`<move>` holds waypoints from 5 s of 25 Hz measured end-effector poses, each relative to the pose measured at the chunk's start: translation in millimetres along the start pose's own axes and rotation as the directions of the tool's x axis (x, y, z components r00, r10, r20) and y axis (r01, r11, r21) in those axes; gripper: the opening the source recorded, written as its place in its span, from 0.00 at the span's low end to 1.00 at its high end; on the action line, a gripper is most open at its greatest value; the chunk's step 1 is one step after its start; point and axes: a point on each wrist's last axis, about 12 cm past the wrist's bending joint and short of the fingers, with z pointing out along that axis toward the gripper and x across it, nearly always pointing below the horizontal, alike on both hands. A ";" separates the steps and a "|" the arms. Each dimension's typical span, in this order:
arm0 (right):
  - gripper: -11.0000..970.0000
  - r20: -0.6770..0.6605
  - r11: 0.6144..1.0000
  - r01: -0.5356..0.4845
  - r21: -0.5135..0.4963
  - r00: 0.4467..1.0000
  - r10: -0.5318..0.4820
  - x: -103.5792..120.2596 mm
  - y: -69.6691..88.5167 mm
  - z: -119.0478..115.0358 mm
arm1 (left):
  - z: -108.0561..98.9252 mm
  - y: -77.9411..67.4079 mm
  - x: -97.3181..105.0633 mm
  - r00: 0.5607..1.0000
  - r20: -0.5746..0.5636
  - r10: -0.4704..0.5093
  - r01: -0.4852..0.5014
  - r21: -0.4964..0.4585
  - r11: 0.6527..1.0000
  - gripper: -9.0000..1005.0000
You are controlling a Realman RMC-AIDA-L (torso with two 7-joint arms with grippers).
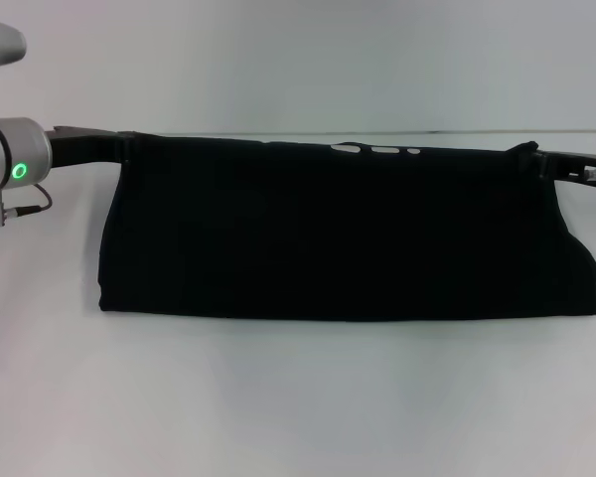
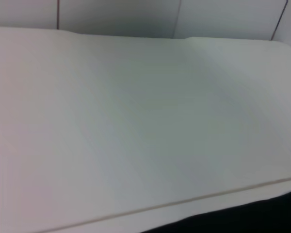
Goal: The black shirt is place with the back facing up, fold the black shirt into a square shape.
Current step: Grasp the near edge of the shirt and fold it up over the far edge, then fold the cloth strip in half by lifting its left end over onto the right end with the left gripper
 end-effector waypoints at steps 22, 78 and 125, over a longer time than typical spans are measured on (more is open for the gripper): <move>0.10 0.048 0.993 0.037 0.115 0.998 -0.042 -22.9 6.1 13.1 | 20.3 -13.4 -15.4 0.993 0.066 0.102 -0.096 -0.091 0.991 0.02; 0.74 -0.132 0.922 -0.193 -0.335 0.979 0.156 12.8 -32.9 -92.6 | -82.1 8.0 57.6 0.876 -0.294 -0.383 0.463 0.288 0.839 0.93; 0.71 -0.200 0.962 -0.217 -0.165 0.963 0.182 23.8 -48.1 -85.5 | -38.9 0.0 60.0 0.933 -0.319 -0.166 0.202 0.082 0.976 0.84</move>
